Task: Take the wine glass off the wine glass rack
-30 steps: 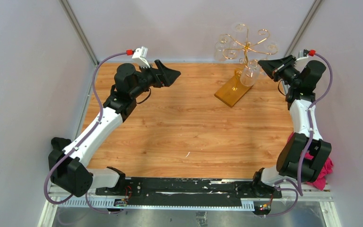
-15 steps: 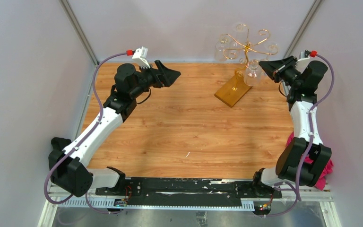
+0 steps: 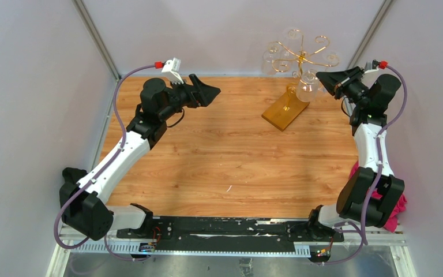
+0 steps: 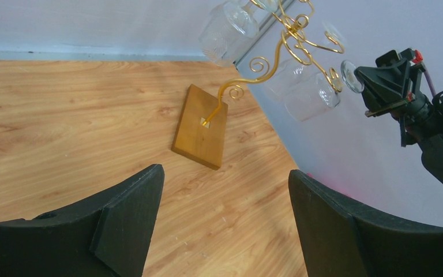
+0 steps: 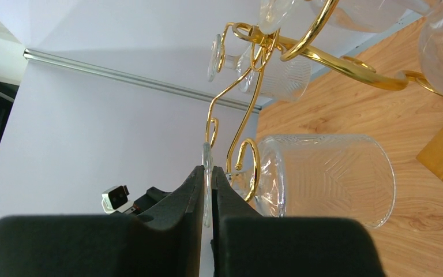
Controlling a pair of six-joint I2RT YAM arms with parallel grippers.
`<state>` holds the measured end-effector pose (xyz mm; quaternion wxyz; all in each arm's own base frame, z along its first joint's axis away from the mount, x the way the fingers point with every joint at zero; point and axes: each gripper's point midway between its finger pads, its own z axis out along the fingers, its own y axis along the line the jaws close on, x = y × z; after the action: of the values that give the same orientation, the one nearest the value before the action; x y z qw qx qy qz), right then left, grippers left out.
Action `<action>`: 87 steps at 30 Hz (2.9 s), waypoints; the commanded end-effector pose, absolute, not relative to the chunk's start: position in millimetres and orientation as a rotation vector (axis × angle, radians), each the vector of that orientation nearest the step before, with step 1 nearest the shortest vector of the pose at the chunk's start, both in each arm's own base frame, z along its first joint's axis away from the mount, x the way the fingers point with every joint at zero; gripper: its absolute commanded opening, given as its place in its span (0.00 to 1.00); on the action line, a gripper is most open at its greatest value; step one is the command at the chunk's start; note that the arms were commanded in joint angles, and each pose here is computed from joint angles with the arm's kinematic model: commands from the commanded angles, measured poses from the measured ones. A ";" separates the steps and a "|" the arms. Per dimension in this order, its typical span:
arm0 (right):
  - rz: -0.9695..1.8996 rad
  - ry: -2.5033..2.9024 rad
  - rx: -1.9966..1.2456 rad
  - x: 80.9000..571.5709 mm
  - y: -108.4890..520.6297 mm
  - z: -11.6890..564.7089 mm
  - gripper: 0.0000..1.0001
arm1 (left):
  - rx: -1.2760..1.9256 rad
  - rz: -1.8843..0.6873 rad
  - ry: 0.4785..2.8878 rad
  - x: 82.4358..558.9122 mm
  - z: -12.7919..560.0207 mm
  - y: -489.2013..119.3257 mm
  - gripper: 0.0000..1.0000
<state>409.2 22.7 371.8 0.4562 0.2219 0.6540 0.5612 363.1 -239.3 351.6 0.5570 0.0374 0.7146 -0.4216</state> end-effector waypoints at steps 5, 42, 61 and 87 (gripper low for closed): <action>1.429 1.618 0.442 397.1 36.2 393.0 0.00 | 0.098 -1.007 1.662 364.4 359.9 -239.2 0.84; 1.444 1.620 0.404 445.6 54.4 397.9 0.00 | 0.101 -0.995 1.686 367.4 348.5 -240.0 0.82; 1.376 1.585 0.478 442.5 13.0 401.1 0.00 | 0.106 -1.002 1.704 371.3 342.0 -243.7 0.82; 1.339 1.562 0.524 380.9 4.7 390.1 0.00 | 0.101 -1.040 1.729 371.8 336.8 -249.3 0.82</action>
<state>401.5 -2.4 374.1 0.4705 0.2462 0.6480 0.5459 370.8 -248.8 327.6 0.5274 0.0390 0.7338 -0.4265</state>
